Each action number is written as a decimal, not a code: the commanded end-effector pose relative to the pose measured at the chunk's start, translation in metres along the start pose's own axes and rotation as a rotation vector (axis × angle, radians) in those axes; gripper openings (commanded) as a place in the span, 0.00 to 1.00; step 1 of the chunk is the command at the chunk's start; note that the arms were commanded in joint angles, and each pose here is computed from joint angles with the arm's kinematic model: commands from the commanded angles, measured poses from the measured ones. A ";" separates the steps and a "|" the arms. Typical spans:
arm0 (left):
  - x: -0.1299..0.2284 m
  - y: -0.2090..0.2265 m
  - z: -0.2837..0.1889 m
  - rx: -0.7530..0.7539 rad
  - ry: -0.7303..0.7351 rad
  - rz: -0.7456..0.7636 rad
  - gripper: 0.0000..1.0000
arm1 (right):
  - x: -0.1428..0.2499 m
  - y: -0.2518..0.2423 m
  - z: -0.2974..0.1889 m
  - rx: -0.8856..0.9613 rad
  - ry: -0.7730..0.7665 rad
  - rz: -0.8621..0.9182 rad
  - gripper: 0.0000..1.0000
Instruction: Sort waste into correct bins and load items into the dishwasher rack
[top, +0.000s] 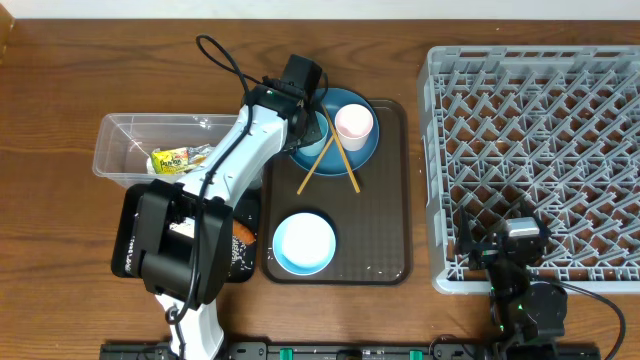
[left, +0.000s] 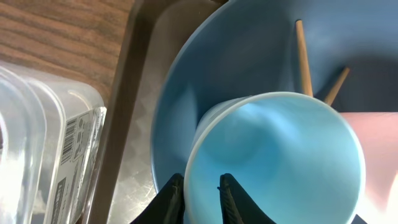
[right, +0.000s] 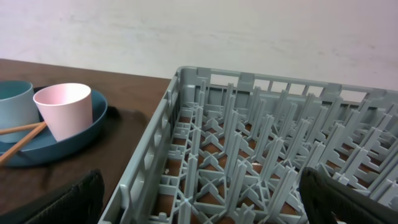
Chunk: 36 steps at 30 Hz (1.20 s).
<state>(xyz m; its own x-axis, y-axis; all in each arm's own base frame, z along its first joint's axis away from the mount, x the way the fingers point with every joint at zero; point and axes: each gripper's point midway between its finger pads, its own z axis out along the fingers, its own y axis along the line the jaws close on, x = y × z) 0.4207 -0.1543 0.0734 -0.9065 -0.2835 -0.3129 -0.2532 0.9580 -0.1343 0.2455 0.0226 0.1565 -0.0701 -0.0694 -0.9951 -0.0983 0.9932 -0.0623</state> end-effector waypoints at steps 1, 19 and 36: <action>0.004 0.006 0.009 -0.020 0.015 -0.007 0.15 | 0.000 0.001 0.000 -0.006 0.000 -0.013 0.99; -0.036 0.016 -0.083 0.074 -0.148 -0.065 0.06 | 0.000 0.001 0.000 -0.006 0.000 -0.013 0.99; 0.049 -0.010 -0.280 0.625 -0.152 0.218 0.06 | 0.000 0.001 0.000 -0.006 0.000 -0.013 0.99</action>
<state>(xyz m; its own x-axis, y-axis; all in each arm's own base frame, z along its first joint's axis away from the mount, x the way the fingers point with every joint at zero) 0.3124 -0.1354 0.2971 -0.8217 -0.2807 -0.4961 -0.0180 0.8827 -0.4696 0.2455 0.0226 0.1565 -0.0701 -0.0694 -0.9951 -0.0983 0.9932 -0.0623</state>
